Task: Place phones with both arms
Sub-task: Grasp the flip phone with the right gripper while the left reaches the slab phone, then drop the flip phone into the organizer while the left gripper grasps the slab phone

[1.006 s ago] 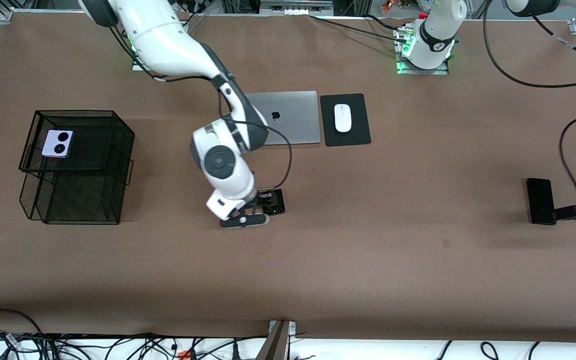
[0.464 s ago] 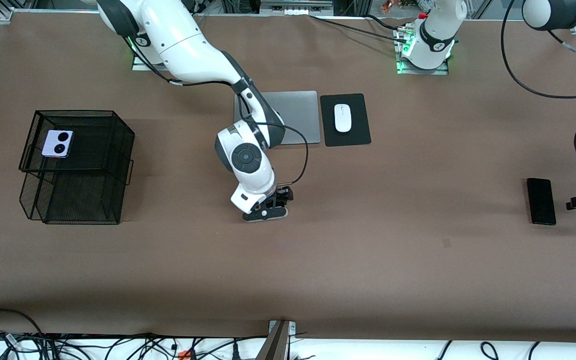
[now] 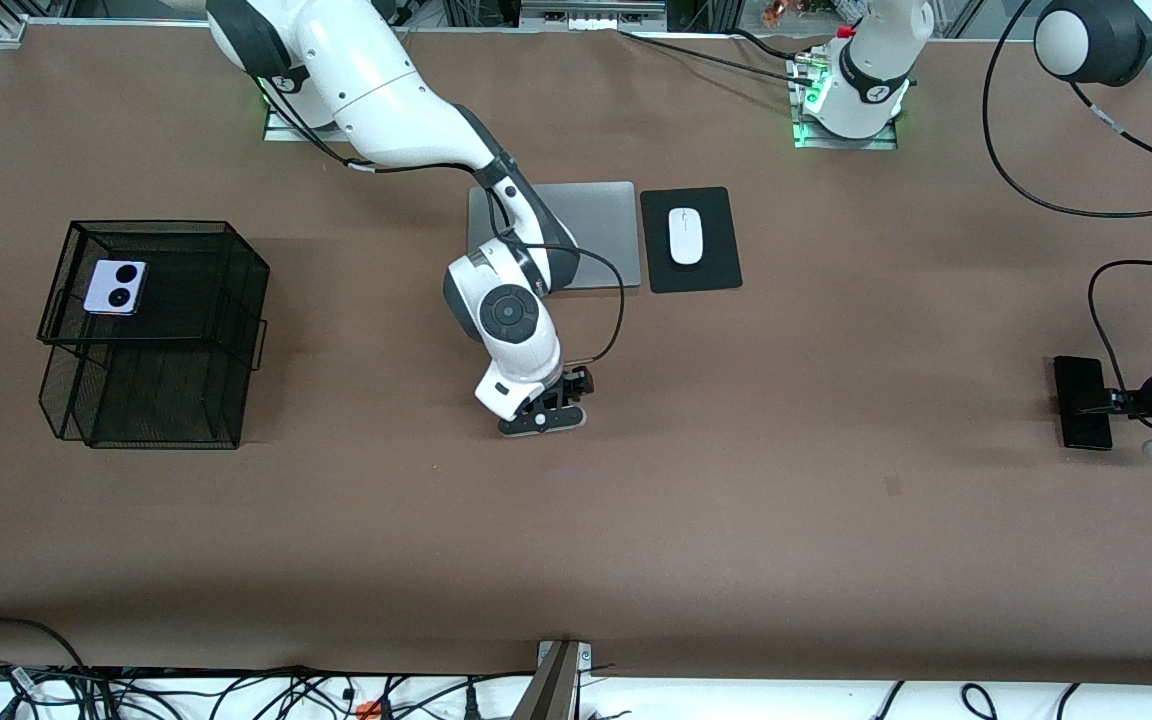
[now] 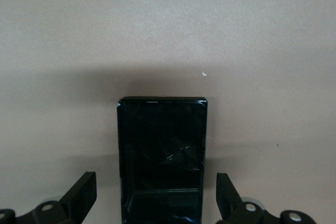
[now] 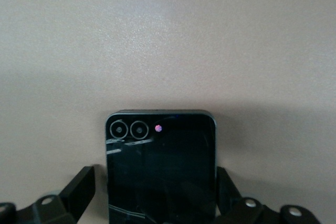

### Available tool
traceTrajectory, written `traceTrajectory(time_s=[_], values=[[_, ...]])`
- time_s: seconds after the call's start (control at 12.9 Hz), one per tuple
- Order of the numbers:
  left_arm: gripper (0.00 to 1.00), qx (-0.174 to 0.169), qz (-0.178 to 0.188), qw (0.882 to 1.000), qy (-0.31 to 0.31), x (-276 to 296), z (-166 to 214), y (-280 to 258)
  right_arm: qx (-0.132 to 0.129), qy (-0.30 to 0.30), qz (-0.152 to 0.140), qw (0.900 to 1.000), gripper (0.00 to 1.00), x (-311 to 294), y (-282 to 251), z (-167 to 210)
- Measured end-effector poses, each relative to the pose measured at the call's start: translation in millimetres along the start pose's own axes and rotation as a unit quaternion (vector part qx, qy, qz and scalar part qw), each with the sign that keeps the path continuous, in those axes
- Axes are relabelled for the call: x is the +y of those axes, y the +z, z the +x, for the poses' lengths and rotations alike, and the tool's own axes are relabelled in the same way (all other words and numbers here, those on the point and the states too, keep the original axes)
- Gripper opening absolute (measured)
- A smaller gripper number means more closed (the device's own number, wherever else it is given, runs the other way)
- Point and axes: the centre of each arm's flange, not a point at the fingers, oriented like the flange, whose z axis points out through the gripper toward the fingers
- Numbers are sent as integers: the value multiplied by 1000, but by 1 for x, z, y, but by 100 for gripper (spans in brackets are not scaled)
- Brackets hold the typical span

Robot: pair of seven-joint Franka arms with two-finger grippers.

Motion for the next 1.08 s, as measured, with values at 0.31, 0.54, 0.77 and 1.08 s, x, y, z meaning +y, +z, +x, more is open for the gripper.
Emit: traceTrajectory(time_s=[0.31, 0.54, 0.77, 1.08], values=[[100, -4, -2, 1000, 11, -1, -3, 5, 4, 18, 1, 1000, 81, 0, -10, 4], [100, -6, -3, 1000, 10, -2, -5, 7, 2, 61, -16, 998, 81, 16, -39, 19], [100, -7, -3, 1000, 9, -2, -8, 13, -18, 114, -56, 992, 81, 82, -123, 49], [100, -12, -5, 1000, 8, -1, -13, 24, -71, 172, -96, 978, 81, 209, -190, 64]])
